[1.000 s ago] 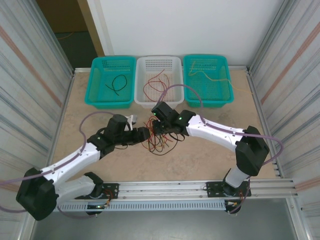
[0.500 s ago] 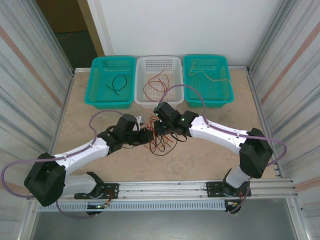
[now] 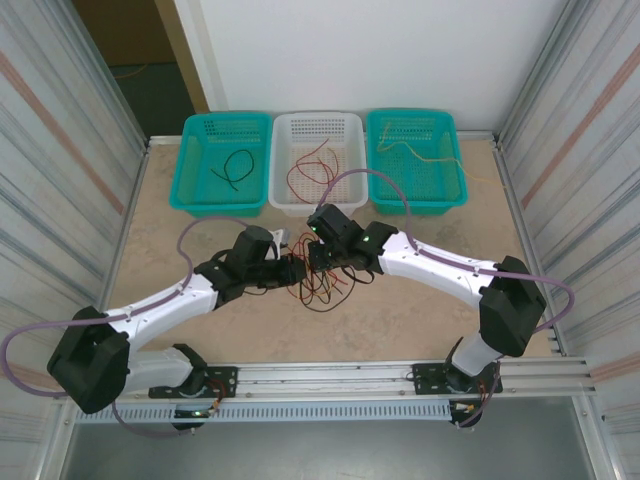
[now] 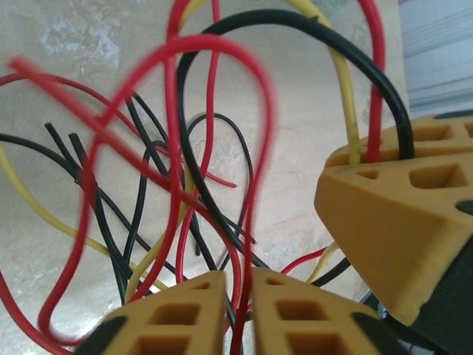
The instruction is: Untangle the cables
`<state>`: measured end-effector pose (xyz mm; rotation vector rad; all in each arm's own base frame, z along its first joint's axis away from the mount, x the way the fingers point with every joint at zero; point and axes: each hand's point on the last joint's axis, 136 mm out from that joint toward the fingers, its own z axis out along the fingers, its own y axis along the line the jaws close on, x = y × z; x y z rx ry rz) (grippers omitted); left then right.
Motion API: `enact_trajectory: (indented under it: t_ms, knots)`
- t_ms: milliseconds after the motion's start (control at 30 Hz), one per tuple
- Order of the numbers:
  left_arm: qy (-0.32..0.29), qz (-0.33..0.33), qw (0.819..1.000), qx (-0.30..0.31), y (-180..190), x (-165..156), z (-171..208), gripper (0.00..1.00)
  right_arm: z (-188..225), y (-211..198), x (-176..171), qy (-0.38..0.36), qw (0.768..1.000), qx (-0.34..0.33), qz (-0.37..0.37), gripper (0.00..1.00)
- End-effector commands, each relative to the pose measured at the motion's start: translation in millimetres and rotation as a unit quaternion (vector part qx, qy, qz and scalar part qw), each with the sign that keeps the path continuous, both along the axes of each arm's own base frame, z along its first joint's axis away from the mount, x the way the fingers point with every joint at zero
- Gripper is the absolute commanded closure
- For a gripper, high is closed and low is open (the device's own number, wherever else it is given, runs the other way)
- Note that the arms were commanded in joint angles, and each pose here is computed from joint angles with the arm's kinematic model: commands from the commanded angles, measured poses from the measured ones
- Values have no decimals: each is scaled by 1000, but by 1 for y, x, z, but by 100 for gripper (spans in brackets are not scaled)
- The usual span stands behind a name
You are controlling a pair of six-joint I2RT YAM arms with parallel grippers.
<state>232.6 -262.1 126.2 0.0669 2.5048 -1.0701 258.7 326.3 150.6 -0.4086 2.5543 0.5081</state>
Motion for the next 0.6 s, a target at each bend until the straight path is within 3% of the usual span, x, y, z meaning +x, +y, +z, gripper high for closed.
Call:
enact_trajectory:
  t_ms: [0,133,267,400,567]
  knots:
    - [-20,1,1000,-10,-1,2,19,94,10,-5,-3,-15,1000,-2,6,100]
    - [-44,30,998,-28,11,5,51,100,1,-14,0,-8,1000,-1,-9,100]
    - [-69,121,989,-50,54,10,84,100,-13,-28,5,20,998,39,-37,100]
    - [-54,252,965,-56,117,7,87,100,-30,-46,9,49,993,77,-71,100]
    - [-11,326,942,-77,159,-1,79,100,-40,-58,8,67,989,94,-87,100]
